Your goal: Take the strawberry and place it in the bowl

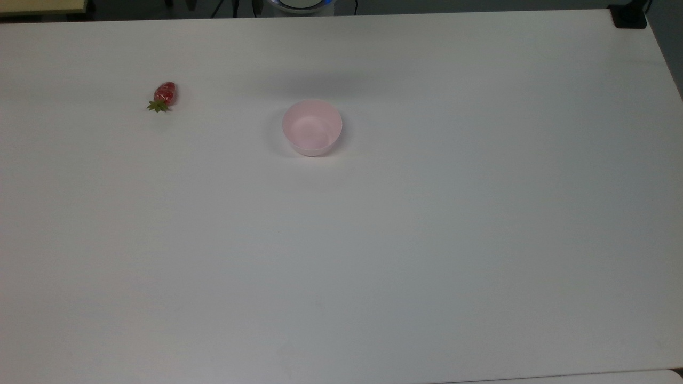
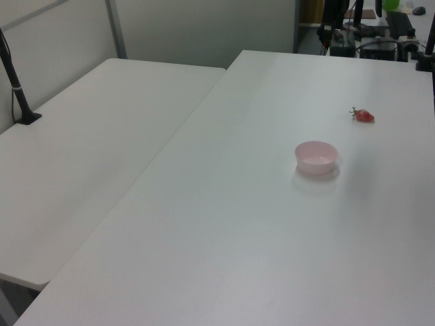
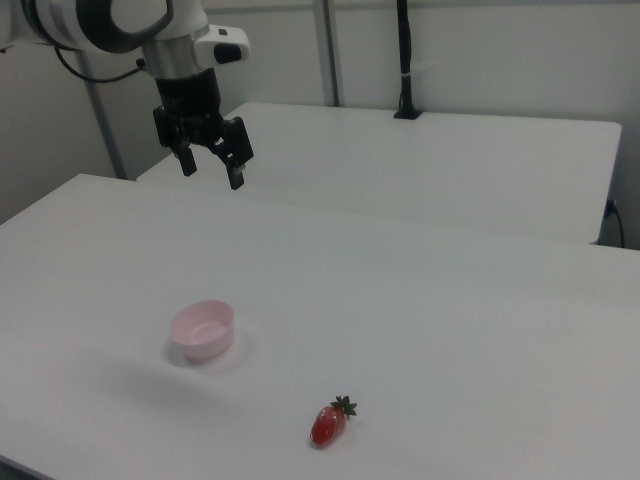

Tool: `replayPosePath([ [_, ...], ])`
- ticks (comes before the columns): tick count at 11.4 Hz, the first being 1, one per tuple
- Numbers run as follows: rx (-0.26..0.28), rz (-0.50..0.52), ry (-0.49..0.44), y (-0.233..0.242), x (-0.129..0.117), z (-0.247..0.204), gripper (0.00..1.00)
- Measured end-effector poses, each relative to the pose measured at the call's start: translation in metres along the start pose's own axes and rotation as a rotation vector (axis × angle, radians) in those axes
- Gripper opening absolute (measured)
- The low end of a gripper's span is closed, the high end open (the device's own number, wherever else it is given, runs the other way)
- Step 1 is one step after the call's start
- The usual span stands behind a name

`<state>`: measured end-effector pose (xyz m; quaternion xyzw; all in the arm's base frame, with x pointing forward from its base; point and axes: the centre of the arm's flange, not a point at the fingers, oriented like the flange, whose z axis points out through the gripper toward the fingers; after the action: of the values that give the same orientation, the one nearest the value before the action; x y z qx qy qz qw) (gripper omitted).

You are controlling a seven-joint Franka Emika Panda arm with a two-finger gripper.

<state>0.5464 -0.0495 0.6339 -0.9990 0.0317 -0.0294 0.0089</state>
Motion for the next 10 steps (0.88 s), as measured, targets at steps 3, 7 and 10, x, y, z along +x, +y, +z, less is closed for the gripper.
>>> replayPosePath([
  [3,0.0,0.0,-0.005,0.0,0.0013,0.0028,1.0],
  [7,0.0,-0.003,-0.013,-0.0013,0.0035,0.0074,1.0],
  [10,0.0,-0.005,-0.013,-0.0023,0.0036,0.0076,1.0],
])
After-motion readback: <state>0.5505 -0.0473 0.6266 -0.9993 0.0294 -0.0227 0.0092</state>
